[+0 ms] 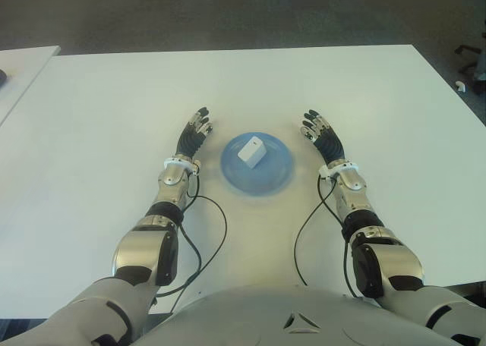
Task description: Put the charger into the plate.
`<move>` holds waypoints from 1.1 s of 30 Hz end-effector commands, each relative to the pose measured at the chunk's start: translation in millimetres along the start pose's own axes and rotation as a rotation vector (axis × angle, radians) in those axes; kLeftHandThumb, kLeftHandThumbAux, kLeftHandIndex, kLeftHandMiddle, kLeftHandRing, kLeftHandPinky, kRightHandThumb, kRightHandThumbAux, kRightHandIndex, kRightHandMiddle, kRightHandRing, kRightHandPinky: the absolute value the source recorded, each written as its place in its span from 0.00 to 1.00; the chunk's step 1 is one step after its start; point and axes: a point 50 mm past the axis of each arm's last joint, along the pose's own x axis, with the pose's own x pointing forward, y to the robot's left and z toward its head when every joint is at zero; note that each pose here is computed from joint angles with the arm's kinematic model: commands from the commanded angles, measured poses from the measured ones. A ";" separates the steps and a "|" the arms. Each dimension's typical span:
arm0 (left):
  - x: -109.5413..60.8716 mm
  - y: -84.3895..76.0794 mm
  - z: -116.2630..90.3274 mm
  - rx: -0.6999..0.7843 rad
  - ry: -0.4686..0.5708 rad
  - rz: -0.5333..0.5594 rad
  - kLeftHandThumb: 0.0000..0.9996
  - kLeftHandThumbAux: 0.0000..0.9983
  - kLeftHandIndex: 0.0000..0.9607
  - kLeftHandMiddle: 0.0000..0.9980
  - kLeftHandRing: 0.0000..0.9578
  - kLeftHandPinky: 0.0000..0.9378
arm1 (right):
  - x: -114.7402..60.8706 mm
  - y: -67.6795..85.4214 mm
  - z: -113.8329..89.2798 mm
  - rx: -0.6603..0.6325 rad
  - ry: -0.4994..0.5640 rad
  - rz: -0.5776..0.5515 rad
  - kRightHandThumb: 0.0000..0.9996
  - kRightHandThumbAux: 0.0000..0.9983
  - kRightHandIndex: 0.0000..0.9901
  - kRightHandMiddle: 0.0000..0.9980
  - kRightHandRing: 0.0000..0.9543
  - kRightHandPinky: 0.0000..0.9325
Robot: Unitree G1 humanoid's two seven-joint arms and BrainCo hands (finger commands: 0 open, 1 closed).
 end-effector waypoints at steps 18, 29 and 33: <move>-3.1 -0.9 -8.8 -0.040 0.052 0.009 0.00 0.61 0.00 0.00 0.00 0.00 | -4.6 -1.2 -11.0 0.011 0.065 -0.008 0.00 0.72 0.00 0.08 0.07 0.07; -3.1 -1.2 -8.6 -0.051 0.048 0.003 0.00 0.62 0.00 0.00 0.00 0.00 | -4.5 -1.1 -11.3 0.010 0.069 -0.010 0.00 0.71 0.00 0.09 0.08 0.08; -3.1 -1.4 -8.5 -0.053 0.047 0.000 0.00 0.62 0.00 0.00 0.00 0.00 | -4.5 -1.2 -11.4 0.007 0.070 -0.013 0.00 0.70 0.00 0.09 0.08 0.07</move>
